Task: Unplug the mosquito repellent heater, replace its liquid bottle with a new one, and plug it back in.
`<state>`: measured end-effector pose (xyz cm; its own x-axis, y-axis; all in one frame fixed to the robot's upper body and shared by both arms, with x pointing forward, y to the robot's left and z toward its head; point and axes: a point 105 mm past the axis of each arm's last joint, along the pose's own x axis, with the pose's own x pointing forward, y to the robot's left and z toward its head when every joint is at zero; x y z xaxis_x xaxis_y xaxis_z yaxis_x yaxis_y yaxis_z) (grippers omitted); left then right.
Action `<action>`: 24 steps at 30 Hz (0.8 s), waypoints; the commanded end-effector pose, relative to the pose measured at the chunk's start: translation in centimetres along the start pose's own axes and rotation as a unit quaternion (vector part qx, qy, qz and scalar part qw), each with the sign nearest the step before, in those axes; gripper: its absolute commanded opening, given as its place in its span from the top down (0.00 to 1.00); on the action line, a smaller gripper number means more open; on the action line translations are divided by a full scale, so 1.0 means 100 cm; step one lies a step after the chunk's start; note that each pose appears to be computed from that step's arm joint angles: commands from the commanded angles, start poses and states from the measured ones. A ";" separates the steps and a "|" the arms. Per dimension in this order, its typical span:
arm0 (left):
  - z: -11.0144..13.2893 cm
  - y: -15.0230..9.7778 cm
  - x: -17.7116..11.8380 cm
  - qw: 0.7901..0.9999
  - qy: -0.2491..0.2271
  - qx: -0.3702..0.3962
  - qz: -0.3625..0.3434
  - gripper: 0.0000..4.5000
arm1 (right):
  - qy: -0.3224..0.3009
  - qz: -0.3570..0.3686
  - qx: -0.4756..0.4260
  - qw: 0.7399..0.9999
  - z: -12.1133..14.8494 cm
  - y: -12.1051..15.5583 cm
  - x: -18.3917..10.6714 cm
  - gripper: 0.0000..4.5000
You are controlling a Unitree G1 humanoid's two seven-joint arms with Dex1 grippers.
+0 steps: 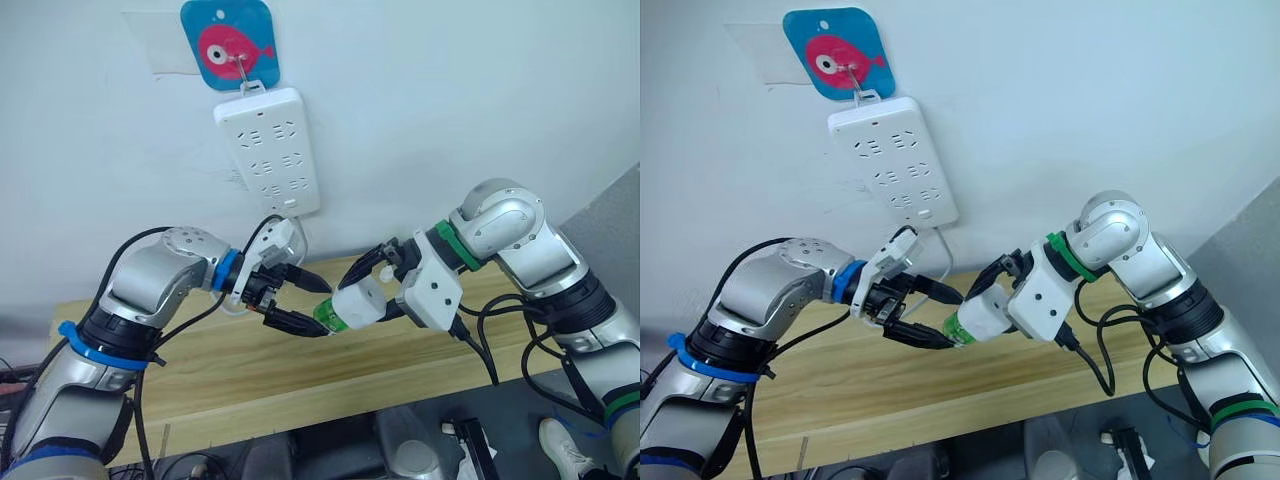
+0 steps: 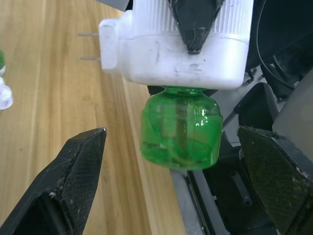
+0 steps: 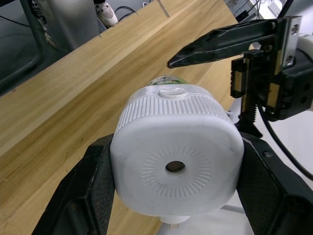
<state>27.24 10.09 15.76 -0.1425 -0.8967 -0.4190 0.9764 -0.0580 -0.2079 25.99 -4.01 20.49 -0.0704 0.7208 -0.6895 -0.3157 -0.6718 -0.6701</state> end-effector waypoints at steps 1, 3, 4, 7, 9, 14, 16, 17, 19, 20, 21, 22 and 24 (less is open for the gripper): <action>0.001 -0.002 0.003 1.000 0.006 0.013 -0.012 0.00 | 0.005 0.000 -0.032 0.999 0.006 -0.006 -0.002 0.34; 0.002 -0.002 0.006 1.000 0.006 0.012 -0.016 0.00 | 0.005 0.000 -0.032 0.999 0.005 -0.006 -0.002 0.34; 0.002 -0.002 0.007 1.000 0.006 0.012 -0.017 0.00 | 0.005 0.000 -0.033 0.999 0.005 -0.006 -0.001 0.34; 0.003 -0.002 0.009 1.000 0.004 0.014 -0.020 0.00 | 0.006 0.000 -0.033 0.999 0.005 -0.005 -0.001 0.34; 0.005 -0.001 0.009 1.000 -0.001 0.015 -0.022 0.00 | 0.006 0.000 -0.033 0.999 0.005 -0.005 -0.001 0.34; 0.009 -0.001 0.009 0.999 -0.006 0.017 -0.026 0.00 | 0.006 0.001 -0.032 0.999 0.005 -0.003 0.000 0.34; 0.008 -0.002 0.010 0.999 -0.005 0.016 -0.032 0.00 | 0.006 0.002 -0.032 0.999 0.005 -0.003 0.000 0.34; 0.008 -0.002 0.010 0.999 -0.005 0.015 -0.033 0.04 | 0.006 0.002 -0.032 0.999 0.005 -0.003 0.001 0.34; 0.007 -0.003 0.011 0.999 -0.006 0.009 -0.038 0.14 | 0.007 0.002 -0.033 0.999 0.004 -0.003 0.001 0.34; 0.006 -0.003 0.011 0.999 -0.006 0.007 -0.040 0.20 | 0.007 0.002 -0.033 0.999 0.004 -0.003 0.001 0.34; 0.005 -0.003 0.011 0.999 -0.005 0.005 -0.041 0.28 | 0.007 0.001 -0.034 0.999 0.004 -0.003 0.001 0.34; 0.005 -0.003 0.011 0.999 -0.004 0.004 -0.042 0.35 | 0.007 0.001 -0.035 0.999 0.005 -0.004 0.001 0.34; 0.004 -0.003 0.011 0.999 -0.004 0.004 -0.042 0.48 | 0.008 0.001 -0.036 0.999 0.005 -0.005 0.001 0.34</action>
<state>27.19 9.18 15.47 -0.1984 -0.8978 -0.3931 0.9643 -0.1069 -0.2424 25.99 -3.77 20.29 -0.0585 0.7095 -0.7023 -0.2828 -0.6865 -0.6699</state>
